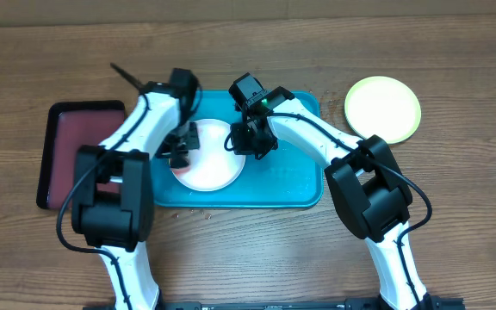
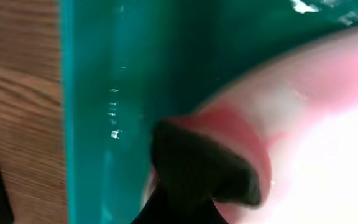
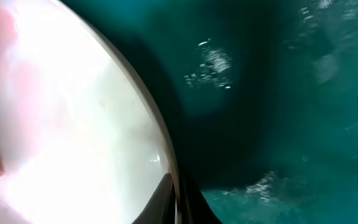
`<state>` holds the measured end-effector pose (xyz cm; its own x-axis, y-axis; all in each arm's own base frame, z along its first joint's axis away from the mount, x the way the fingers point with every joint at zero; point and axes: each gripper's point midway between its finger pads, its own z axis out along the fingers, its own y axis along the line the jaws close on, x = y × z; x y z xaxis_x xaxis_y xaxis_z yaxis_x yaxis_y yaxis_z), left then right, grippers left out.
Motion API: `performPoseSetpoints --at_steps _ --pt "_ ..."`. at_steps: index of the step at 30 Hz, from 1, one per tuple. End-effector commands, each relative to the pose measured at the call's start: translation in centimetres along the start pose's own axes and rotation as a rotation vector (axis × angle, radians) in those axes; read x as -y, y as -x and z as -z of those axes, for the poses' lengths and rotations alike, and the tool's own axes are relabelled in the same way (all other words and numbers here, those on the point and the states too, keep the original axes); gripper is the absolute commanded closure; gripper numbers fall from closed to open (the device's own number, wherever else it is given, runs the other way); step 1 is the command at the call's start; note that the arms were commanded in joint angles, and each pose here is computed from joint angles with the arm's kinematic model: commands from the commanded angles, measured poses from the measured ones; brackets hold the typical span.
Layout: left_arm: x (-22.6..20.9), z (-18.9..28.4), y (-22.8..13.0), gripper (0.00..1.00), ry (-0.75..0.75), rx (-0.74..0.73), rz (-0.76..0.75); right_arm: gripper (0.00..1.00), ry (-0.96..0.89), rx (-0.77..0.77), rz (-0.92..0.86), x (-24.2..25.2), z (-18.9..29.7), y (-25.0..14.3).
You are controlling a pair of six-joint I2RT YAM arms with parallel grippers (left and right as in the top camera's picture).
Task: Clean dirty plates on tray and stack at the side
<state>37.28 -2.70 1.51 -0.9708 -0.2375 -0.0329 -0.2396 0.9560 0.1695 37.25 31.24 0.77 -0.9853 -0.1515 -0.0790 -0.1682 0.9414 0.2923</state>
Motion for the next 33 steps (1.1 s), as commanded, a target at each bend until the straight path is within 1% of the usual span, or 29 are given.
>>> performPoseSetpoints --at_steps 1,7,10,13,18,22,26,29,33 --pt "-0.6 -0.5 0.6 0.96 -0.061 -0.027 0.107 0.96 -0.057 -0.037 0.018 0.9 -1.3 -1.4" --pt "2.9 0.1 0.6 0.96 -0.271 -0.051 0.059 0.96 -0.057 -0.037 0.018 0.9 -1.3 -1.4" --pt "4.6 0.6 0.7 0.96 -0.350 -0.052 0.047 0.96 -0.057 -0.037 0.018 0.9 -1.3 -1.4" --pt "5.9 0.9 0.9 0.96 -0.388 -0.035 0.028 0.96 -0.057 -0.037 0.018 0.9 -1.3 -1.4" --pt "7.7 1.1 0.9 0.96 -0.402 -0.006 -0.012 0.96 -0.057 -0.037 0.018 0.9 -1.3 -1.4" --pt "8.5 0.2 -0.3 0.96 -0.393 -0.031 -0.038 0.96 -0.057 -0.037 0.018 0.9 -1.3 -1.4" --pt "8.4 -1.3 -2.8 0.96 -0.348 -0.119 -0.059 0.96 -0.058 -0.039 0.017 1.0 -1.3 -1.5" --pt "6.7 -1.9 -4.2 0.96 -0.256 -0.170 -0.061 0.96 -0.058 -0.039 0.017 1.0 -1.3 -1.5" --pt "4.0 -2.1 -4.8 0.96 -0.115 -0.183 -0.066 0.96 -0.058 -0.039 0.017 0.9 -1.3 -1.5"
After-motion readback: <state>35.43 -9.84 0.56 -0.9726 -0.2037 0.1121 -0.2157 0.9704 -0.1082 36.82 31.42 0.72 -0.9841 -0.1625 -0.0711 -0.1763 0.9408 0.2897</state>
